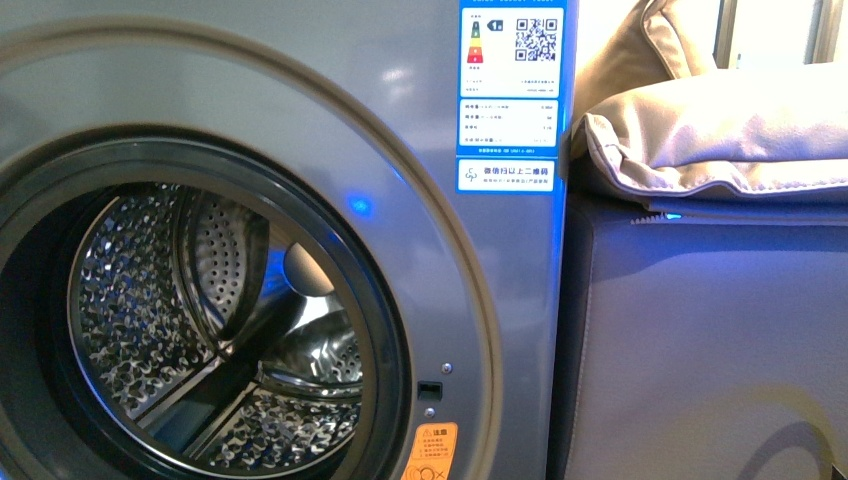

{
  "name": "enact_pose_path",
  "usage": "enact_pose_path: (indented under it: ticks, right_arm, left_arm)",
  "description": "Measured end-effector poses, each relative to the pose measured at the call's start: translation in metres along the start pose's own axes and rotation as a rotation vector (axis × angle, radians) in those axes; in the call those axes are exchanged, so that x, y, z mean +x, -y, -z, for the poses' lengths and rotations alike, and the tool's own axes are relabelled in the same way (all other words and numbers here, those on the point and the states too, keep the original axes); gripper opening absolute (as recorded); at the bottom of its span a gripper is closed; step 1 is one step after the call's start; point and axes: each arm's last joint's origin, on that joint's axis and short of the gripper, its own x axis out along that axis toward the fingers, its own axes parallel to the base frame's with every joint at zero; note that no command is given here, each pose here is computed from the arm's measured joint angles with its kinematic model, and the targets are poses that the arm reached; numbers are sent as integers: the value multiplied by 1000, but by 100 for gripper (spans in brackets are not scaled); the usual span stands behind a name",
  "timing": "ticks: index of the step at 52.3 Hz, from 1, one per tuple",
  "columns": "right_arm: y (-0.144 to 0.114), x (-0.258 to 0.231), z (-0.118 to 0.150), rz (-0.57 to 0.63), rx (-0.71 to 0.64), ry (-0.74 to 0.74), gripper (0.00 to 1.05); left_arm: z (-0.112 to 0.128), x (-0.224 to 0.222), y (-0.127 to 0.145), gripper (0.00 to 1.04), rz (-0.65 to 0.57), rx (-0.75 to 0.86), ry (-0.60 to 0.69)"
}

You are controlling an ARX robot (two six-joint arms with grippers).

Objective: Put clothes into washing machine

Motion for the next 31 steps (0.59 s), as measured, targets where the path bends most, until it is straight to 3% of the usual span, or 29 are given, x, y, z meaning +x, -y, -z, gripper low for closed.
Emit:
enact_pose_path:
  ticks: [31]
  right_arm:
    - [11,122,94,-39,161,-248,97]
  left_arm:
    - [0,0,0,98,0,0,0]
